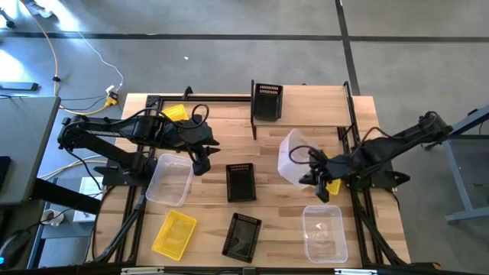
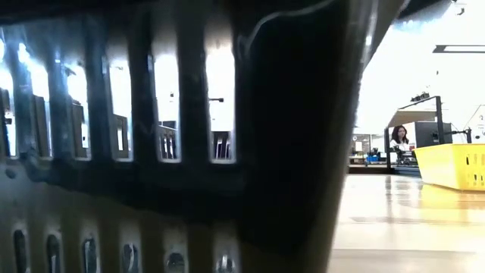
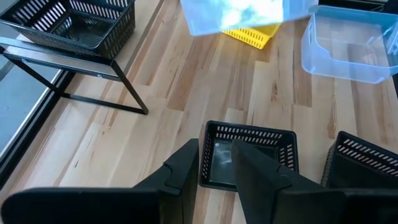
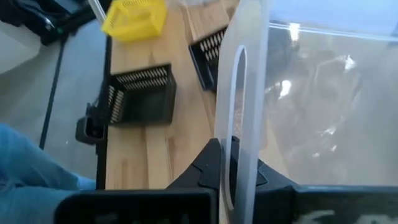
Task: Stack baskets on shelf by color
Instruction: Put the top right transparent bin on the shelf, then put the top left yellow bin on the shelf
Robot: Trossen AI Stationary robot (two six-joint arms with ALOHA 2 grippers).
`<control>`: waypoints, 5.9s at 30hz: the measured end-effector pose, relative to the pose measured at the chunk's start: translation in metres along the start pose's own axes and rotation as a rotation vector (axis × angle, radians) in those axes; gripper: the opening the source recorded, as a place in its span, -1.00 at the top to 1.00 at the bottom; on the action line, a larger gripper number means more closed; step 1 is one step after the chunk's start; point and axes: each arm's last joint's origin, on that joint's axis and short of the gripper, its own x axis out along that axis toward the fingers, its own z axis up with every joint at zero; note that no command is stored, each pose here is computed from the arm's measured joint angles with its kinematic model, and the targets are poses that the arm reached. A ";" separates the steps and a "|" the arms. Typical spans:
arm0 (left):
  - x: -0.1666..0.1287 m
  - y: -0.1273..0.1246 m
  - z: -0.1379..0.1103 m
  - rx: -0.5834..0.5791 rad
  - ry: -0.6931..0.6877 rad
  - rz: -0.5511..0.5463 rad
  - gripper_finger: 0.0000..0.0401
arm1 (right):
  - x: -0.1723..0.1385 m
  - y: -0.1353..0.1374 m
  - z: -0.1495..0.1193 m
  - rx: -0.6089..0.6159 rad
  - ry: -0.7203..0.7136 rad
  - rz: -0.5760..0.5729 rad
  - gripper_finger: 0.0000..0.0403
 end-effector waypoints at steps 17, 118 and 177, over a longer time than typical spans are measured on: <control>0.000 0.000 0.000 -0.003 -0.002 0.010 0.57 | -0.061 -0.013 0.034 -0.321 -0.246 -0.204 1.00; 0.000 0.000 0.000 -0.045 -0.002 0.007 0.57 | -0.001 -0.152 0.103 -0.410 0.622 -0.572 0.64; -0.009 0.123 -0.052 -0.906 0.323 0.798 0.57 | -0.049 -0.076 0.143 -0.206 0.342 -0.522 0.64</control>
